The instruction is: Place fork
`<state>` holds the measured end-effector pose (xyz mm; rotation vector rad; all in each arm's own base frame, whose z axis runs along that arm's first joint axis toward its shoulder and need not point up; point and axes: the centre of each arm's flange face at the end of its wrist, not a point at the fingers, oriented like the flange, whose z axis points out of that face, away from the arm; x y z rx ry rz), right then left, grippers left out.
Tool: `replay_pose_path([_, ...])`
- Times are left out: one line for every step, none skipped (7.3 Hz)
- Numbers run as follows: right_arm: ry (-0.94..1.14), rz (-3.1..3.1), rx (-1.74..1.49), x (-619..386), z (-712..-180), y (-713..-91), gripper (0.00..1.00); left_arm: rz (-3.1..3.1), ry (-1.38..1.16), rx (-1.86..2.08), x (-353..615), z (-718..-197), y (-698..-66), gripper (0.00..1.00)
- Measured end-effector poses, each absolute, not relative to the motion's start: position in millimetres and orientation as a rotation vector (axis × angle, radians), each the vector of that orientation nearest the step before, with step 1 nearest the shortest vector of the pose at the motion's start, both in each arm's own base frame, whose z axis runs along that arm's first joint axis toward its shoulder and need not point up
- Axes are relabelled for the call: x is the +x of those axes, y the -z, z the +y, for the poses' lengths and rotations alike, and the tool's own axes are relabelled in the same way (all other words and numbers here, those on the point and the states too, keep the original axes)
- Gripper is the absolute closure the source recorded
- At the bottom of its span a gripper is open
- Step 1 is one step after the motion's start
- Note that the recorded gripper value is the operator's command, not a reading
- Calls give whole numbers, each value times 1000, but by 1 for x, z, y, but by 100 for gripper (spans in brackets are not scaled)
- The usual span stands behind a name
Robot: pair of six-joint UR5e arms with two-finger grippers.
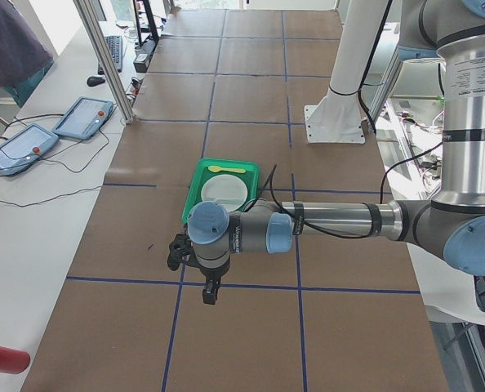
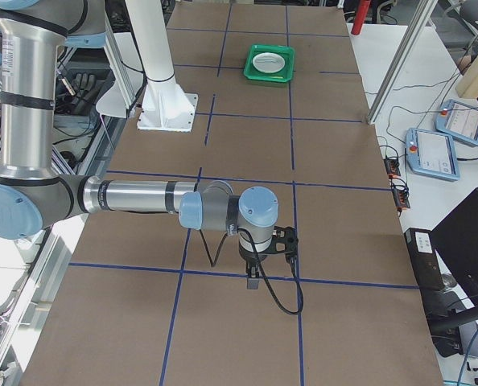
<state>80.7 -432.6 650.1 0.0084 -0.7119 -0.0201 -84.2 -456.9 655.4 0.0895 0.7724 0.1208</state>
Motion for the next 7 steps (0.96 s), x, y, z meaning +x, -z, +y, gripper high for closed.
replay_pose_path([20, -712, 8, 81, -433, -650, 0, 772, -125, 93, -84, -457, -655, 0])
replay_pose_path([20, -712, 9, 81, -433, -650, 0, 771, -131, 98, -83, -458, -654, 0])
replay_pose_path([21, -712, 9, 81, -433, -650, 0, 771, -133, 102, -83, -460, -653, 0])
replay_pose_path([21, -712, 9, 81, -433, -650, 0, 771, -135, 108, -82, -462, -650, 0])
replay_pose_path([20, -712, 8, 81, -433, -650, 0, 770, -143, 119, -81, -466, -643, 0])
replay_pose_path([20, -712, 8, 81, -433, -650, 0, 770, -160, 136, -71, -473, -627, 0])
replay_pose_path([20, -712, 8, 81, -433, -650, 0, 774, -163, 145, -44, -482, -596, 0])
